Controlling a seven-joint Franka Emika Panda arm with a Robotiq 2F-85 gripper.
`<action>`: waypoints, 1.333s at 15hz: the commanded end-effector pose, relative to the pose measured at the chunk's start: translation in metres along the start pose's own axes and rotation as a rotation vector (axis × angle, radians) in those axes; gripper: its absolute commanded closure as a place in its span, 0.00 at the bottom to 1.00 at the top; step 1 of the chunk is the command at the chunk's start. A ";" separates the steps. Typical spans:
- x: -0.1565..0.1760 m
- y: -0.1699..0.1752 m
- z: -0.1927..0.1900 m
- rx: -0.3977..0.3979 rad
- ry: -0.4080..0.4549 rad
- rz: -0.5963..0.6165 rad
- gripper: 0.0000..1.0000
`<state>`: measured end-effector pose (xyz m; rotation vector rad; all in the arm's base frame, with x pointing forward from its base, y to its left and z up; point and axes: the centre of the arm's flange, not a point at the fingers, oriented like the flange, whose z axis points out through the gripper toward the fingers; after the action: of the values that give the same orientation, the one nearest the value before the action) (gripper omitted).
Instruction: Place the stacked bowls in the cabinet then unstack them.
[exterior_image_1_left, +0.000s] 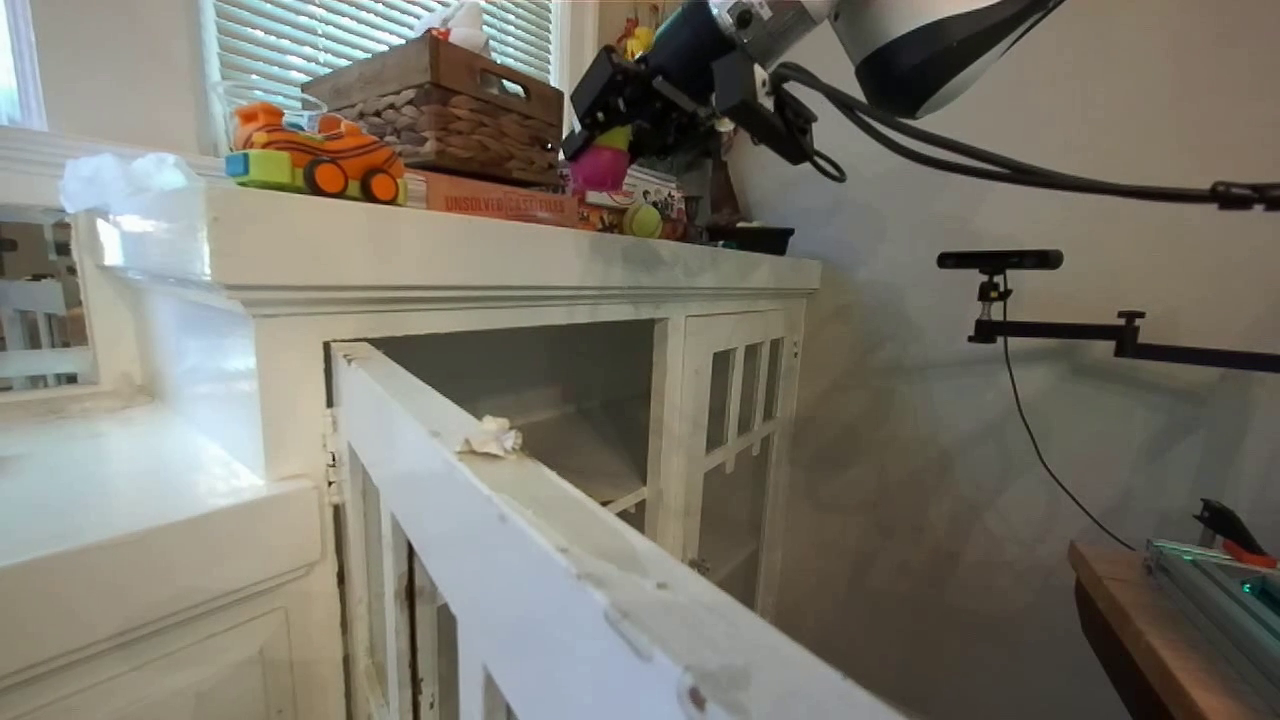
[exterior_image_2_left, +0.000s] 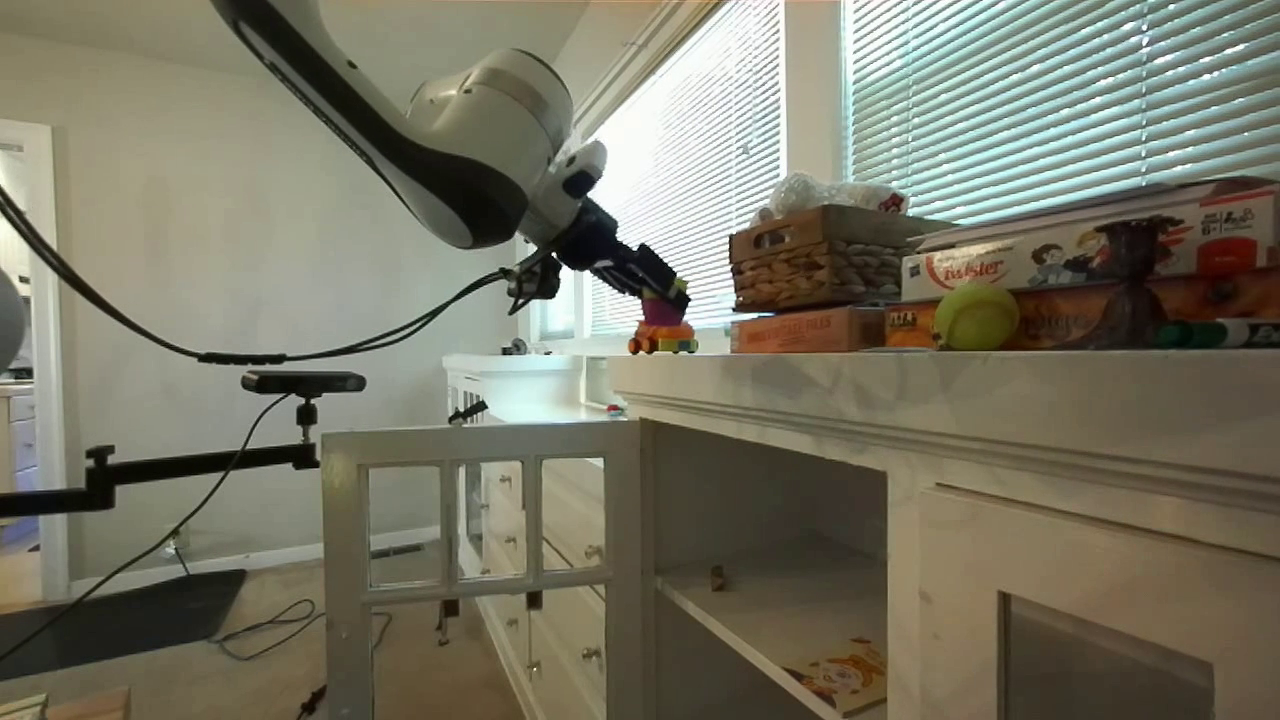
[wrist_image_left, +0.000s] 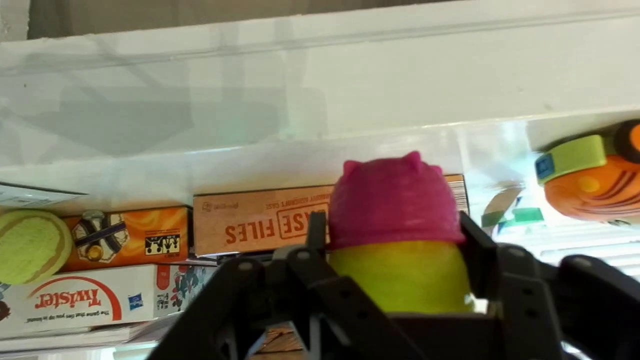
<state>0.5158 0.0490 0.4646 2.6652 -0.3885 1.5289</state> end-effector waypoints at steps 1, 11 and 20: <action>-0.025 0.007 -0.030 0.028 -0.004 0.026 0.63; -0.075 0.025 -0.039 0.061 -0.074 -0.006 0.63; -0.110 0.043 -0.022 0.035 -0.147 -0.048 0.63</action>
<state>0.4431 0.0432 0.4139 2.8103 -0.2844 1.3648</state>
